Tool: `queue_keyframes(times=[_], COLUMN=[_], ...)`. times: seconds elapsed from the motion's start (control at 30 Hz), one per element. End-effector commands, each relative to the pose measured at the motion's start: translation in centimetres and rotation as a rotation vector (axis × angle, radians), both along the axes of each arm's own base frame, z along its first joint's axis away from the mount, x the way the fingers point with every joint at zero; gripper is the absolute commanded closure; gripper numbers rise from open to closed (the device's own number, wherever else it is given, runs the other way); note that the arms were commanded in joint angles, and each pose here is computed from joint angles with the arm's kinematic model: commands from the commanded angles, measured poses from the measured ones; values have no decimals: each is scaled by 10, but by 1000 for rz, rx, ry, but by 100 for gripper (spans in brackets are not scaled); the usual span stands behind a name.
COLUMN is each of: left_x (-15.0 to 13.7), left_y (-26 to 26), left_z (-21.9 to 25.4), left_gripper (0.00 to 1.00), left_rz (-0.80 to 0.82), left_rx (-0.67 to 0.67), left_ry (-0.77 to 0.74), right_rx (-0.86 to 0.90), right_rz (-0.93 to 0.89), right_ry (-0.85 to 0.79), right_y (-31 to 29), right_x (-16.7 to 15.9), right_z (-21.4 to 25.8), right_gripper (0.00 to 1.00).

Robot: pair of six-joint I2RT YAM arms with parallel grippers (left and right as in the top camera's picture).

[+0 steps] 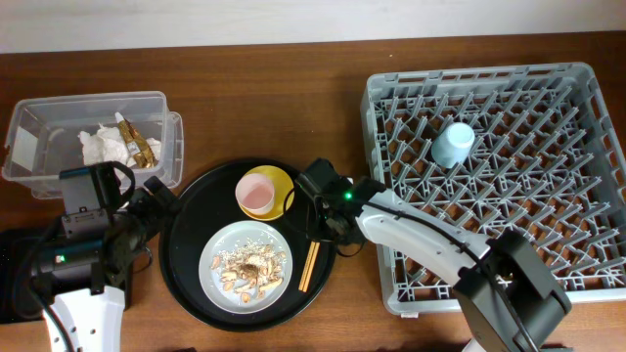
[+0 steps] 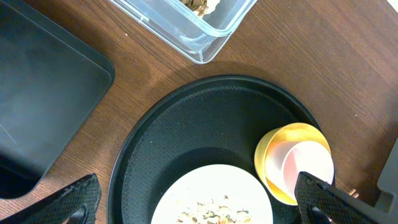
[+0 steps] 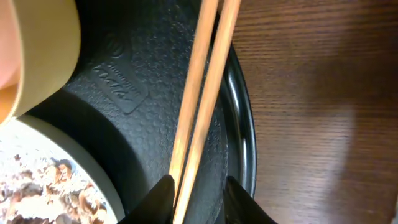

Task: Sort waste into correct bins and load items into the dishwasher rack
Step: 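Move the right gripper back to the tray over the chopsticks, then grasp the wooden chopsticks with the right gripper and lift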

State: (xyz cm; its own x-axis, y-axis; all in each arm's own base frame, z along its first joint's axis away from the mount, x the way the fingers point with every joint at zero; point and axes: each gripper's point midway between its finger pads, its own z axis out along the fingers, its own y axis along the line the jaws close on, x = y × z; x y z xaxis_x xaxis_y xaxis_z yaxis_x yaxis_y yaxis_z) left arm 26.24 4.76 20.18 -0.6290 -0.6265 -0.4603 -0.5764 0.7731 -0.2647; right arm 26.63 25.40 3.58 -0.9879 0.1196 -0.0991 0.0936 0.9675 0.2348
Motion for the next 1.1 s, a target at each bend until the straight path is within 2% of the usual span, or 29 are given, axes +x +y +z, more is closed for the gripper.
queue_keyframes(times=[0.0, 0.3, 0.5, 0.77, 0.8, 0.9, 1.07], left_x=[0, 0, 0, 0, 0, 0, 0], left_y=[-1, -1, -1, -1, -1, -1, -1], left_z=[0, 0, 0, 0, 0, 0, 0], left_gripper=[1, 1, 1, 1, 1, 1, 1], left_rz=[-6, -6, -6, -6, -6, -6, -6], left_rx=[-3, -3, -3, -3, -3, -3, -3], left_ry=[-2, -2, -2, -2, -2, -2, -2], right_rx=[-8, 2, 7, 15, 12, 6, 43], right_rz=[-32, -31, -22, -21, -22, -23, -7], right_ry=[-7, -12, 26, 16, 14, 16, 18], right_y=[-5, -2, 3, 5, 4, 4, 10], right_x=[-4, -1, -4, -2, -1, -1, 0], right_z=[-9, -16, -34, -33, -33, -35, -27], right_gripper=[75, 82, 83, 83, 83, 96, 96])
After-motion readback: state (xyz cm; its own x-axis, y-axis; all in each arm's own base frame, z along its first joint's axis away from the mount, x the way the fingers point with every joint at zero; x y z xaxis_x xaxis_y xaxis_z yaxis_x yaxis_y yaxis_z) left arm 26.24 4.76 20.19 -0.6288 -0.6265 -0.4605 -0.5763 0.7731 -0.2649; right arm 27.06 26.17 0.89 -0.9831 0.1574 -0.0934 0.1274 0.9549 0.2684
